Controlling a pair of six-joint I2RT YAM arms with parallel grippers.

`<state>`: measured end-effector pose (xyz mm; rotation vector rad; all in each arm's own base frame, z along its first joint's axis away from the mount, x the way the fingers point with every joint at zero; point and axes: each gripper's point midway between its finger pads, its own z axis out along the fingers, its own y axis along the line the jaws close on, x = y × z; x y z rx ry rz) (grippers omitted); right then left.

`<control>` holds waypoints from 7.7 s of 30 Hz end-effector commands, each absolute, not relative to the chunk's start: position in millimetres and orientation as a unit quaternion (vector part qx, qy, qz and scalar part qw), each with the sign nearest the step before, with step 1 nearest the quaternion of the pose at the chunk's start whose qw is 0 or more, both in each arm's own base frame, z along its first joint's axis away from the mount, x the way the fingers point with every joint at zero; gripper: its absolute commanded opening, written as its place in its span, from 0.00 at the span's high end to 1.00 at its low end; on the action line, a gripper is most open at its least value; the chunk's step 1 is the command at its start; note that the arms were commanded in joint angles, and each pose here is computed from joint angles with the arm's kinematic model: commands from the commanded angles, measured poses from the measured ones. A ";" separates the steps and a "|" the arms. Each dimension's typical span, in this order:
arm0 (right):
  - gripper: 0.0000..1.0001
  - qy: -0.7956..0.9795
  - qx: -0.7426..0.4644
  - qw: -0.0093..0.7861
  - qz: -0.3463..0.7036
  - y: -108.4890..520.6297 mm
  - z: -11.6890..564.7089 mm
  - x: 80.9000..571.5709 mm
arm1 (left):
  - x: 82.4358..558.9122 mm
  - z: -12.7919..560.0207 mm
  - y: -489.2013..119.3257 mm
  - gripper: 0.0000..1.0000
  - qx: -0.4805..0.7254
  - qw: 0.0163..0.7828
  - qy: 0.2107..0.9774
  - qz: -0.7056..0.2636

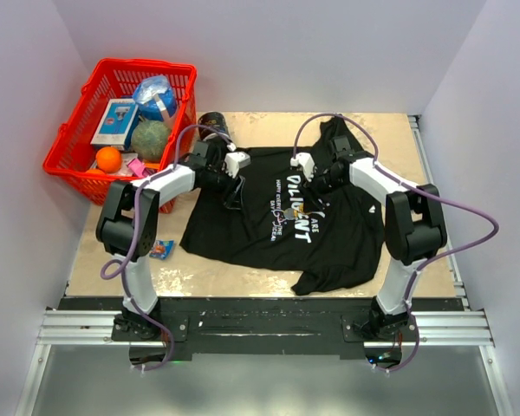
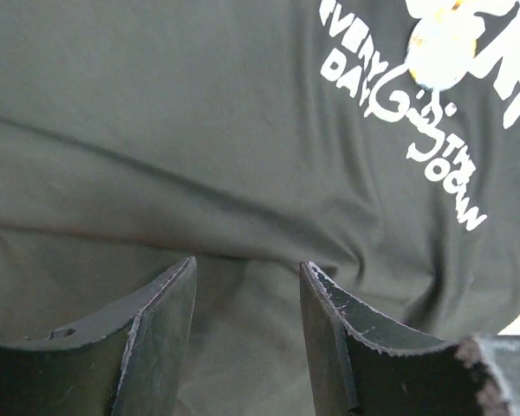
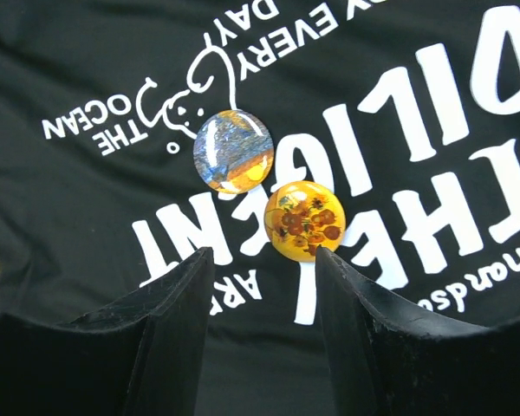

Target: Remove the brooch from the garment

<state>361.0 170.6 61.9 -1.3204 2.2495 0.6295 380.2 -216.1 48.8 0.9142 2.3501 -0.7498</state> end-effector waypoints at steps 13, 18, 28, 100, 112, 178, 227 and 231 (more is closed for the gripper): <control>0.44 0.819 -0.477 0.232 0.219 180.5 44.1 391.9 | 329.6 13.9 -165.0 0.46 0.350 0.164 0.899 -0.205; 0.44 0.822 -0.478 0.221 0.215 179.7 34.0 393.3 | 333.5 22.3 -165.2 0.47 0.348 0.178 0.898 -0.201; 0.45 0.821 -0.494 0.200 0.202 177.2 25.5 378.6 | 338.5 27.8 -170.3 0.47 0.349 0.180 0.895 -0.211; 1.00 0.780 0.235 -0.104 0.571 190.7 49.5 386.7 | 375.3 94.6 -432.3 0.53 0.596 0.487 0.616 -0.169; 1.00 0.781 0.242 -0.106 0.566 188.3 46.1 381.8 | 395.4 84.1 -417.7 0.67 0.581 0.499 0.636 -0.090; 0.57 0.828 -0.378 0.228 0.346 187.2 54.9 335.8 | 326.1 72.4 -403.7 1.00 0.321 0.313 0.723 -0.526; 1.00 0.753 -0.488 0.181 0.404 201.0 50.8 317.6 | 327.2 65.9 -396.1 0.76 0.338 0.283 0.710 -0.549; 1.00 0.761 -0.459 0.175 0.422 198.1 52.5 318.3 | 324.5 64.7 -393.1 0.76 0.342 0.279 0.707 -0.553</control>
